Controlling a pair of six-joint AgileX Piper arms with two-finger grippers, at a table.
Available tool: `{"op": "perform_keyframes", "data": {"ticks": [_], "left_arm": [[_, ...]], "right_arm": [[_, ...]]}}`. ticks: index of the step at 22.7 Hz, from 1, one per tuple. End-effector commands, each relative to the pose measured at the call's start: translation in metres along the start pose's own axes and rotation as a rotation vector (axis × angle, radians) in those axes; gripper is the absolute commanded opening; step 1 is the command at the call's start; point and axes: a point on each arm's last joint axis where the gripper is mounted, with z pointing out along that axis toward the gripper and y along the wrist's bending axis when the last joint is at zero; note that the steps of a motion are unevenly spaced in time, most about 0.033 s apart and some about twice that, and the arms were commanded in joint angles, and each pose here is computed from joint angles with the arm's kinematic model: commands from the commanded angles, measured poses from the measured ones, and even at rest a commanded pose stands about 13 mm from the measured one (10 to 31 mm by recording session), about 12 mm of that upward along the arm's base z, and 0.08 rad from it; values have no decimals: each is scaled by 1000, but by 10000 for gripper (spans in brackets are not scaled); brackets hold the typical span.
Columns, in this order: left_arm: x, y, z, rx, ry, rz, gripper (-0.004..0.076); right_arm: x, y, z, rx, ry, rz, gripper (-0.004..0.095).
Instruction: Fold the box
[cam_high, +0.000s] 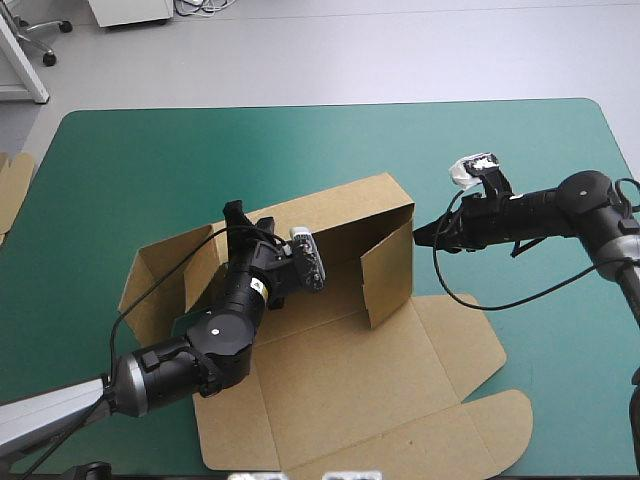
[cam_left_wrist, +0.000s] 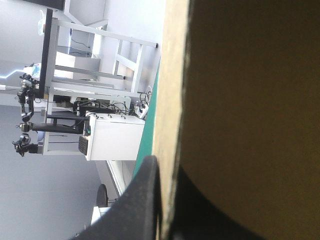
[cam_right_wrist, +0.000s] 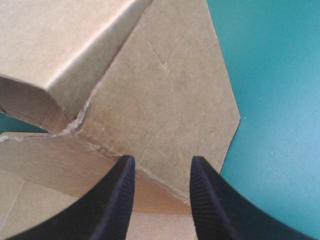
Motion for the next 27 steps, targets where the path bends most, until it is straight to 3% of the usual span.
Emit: {"op": "perform_keyframes", "data": {"ticks": [1,5,7,9,27], "left_arm": [[-6,15,-8,-32,-51,-59,-15],[-6,15,-8,-32,-51,-59,-15],[-6,15,-8,-32,-51,-57,-15],[-6,15,-8,-32,-51,-60,-15],[-6,14,-8,-30,-50,-66,-15]], "right_arm": [[-10,19,-13,-55,-59,-23,392],[-9,21,-13,-79,-44,-24,411],[-9,25,-10,-90,-40,-31,466],[-11,26,-5,-55,-42,-70,502],[-18,28,5,49,-83,-125,504]]}}
